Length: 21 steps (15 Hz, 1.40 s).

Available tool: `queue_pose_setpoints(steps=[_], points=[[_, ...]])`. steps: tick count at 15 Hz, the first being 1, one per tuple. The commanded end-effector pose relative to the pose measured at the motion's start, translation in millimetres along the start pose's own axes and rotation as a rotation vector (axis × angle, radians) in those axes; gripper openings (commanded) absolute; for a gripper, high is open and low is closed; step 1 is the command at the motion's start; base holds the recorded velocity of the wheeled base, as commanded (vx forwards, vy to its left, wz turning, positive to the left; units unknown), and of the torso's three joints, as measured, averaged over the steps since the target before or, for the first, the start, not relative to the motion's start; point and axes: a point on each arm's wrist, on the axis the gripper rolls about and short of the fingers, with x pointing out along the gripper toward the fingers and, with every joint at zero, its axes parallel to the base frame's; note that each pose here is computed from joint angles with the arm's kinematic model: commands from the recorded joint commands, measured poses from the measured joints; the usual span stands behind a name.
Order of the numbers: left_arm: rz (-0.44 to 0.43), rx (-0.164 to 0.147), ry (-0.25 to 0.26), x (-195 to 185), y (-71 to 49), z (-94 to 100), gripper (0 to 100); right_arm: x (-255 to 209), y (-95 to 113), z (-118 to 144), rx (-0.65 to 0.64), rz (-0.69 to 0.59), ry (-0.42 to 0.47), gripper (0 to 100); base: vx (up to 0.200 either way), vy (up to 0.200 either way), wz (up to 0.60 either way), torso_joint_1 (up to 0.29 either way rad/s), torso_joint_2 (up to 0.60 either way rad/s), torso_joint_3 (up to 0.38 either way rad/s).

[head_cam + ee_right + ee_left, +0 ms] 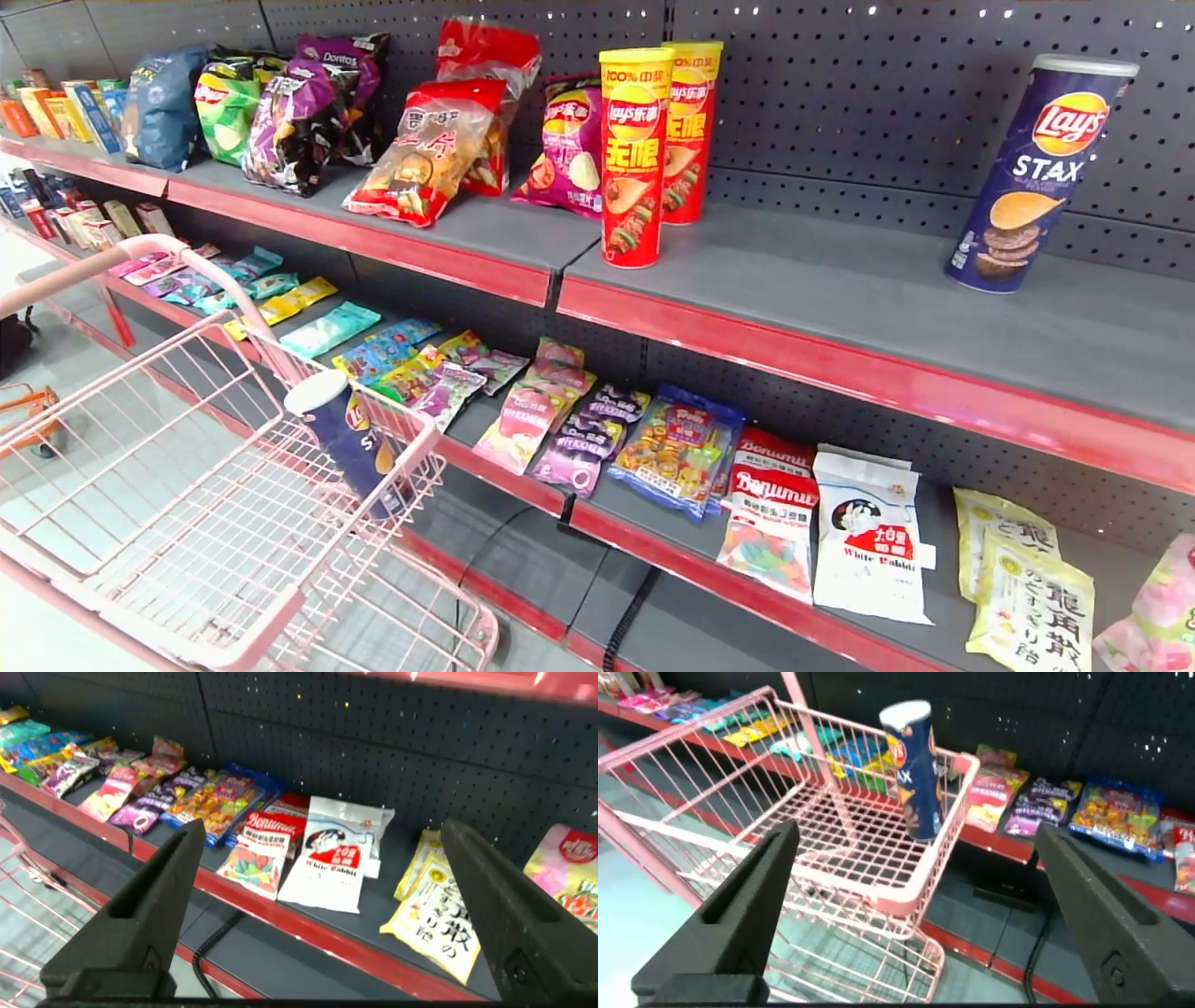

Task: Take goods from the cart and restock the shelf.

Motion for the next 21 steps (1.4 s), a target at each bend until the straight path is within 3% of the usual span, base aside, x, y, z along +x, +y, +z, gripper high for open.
queue_pose_setpoints(steps=[1, 5, 7, 8, 9, 10, 11, 12, 13, 14, 15, 16, 17, 18, 19, 20, 21], points=[[0.001, -0.004, 0.005, 0.4, 0.0, 0.1, 100, 0.1, 0.0, 0.1, 0.0, 0.0, 0.001, 100, 0.0, 0.0, 0.0, -0.168, 0.52, 0.349], [0.046, -0.022, 0.005, 1.0, 0.7, 1.1, 100, 0.1, 0.0, 0.1, 0.001, 0.0, 0.001, 100, 0.0, 0.0, 0.0, -0.094, 0.29, 0.198], [0.037, 0.017, 0.0, 0.9, 0.5, 1.5, 100, 0.1, -0.1, -0.1, 0.003, -0.003, 0.002, 100, 0.0, 0.0, 0.0, -0.009, 0.04, 0.028], [0.034, 0.017, -0.003, 0.6, 0.5, 1.4, 100, 0.0, -0.1, 0.1, 0.004, -0.004, -0.001, 100, 0.0, 0.0, 0.0, 0.0, 0.0, 0.0], [-0.003, -0.004, -0.094, -4.1, 0.5, 32.3, 100, 0.1, -0.1, 0.1, 0.003, -0.005, 0.001, 100, 0.0, 0.0, 0.0, 0.0, 0.0, 0.0], [-0.049, -0.032, -0.1, -2.2, 0.4, 55.4, 100, 0.1, -0.1, 0.1, 0.003, -0.005, 0.001, 100, 0.0, 0.0, 0.0, 0.0, 0.0, 0.0], [-0.161, -0.193, -0.094, 18.9, -1.4, 136.7, 100, 0.1, -0.1, 0.1, 0.0, -0.005, 0.001, 100, 0.0, 0.0, 0.0, 0.0, 0.0, 0.0], [-0.108, -0.203, -0.074, 35.8, -2.6, 160.4, 100, 0.1, -0.1, 0.1, 0.0, -0.005, 0.001, 100, 0.0, 0.0, 0.0, 0.0, 0.0, 0.0], [0.038, -0.203, 0.012, 67.6, -2.5, 168.2, 100, 0.1, -0.1, 0.1, 0.0, -0.005, 0.001, 100, 0.0, 0.0, 0.0, 0.0, 0.0, 0.0], [0.091, -0.184, 0.103, 86.5, -1.8, 158.1, 100, 0.0, -0.1, 0.1, 0.003, -0.004, -0.001, 100, 0.0, 0.0, 0.0, 0.0, 0.0, 0.0], [0.112, -0.178, 0.21, 115.2, -2.0, 147.1, 100, 0.1, -0.1, 0.1, 0.001, -0.003, 0.001, 100, 0.0, 0.0, 0.0, 0.0, 0.0, 0.0], [0.109, -0.184, 0.229, 134.0, -2.6, 144.8, 100, 0.1, -0.1, 0.1, 0.001, -0.003, 0.001, 100, 0.0, 0.0, 0.0, 0.0, 0.0, 0.0], [0.067, -0.207, 0.26, 177.6, 2.9, 131.7, 100, 0.1, -0.1, 0.1, 0.001, -0.003, 0.001, 100, 0.0, 0.0, 0.0, 0.0, 0.0, 0.0], [0.047, -0.208, 0.281, 189.0, 9.8, 122.8, 100, 0.1, -0.1, 0.1, 0.001, -0.003, 0.001, 100, 0.0, 0.0, 0.0, 0.0, 0.0, 0.0], [-0.094, -0.102, 0.341, 205.7, 28.0, 97.9, 100, 0.0, -0.1, 0.1, 0.001, -0.004, -0.001, 100, 0.0, 0.0, 0.0, 0.0, 0.0, 0.0], [-0.176, -0.024, 0.382, 213.5, 44.3, 81.4, 100, 0.1, -0.1, 0.1, 0.001, -0.005, 0.001, 100, 0.0, 0.0, 0.0, 0.0, 0.0, 0.0], [-0.233, 0.035, 0.409, 223.1, 57.6, 68.4, 100, 0.1, -0.1, 0.1, 0.003, -0.005, 0.001, 100, 0.0, 0.0, 0.0, 0.0, 0.0, 0.0]])
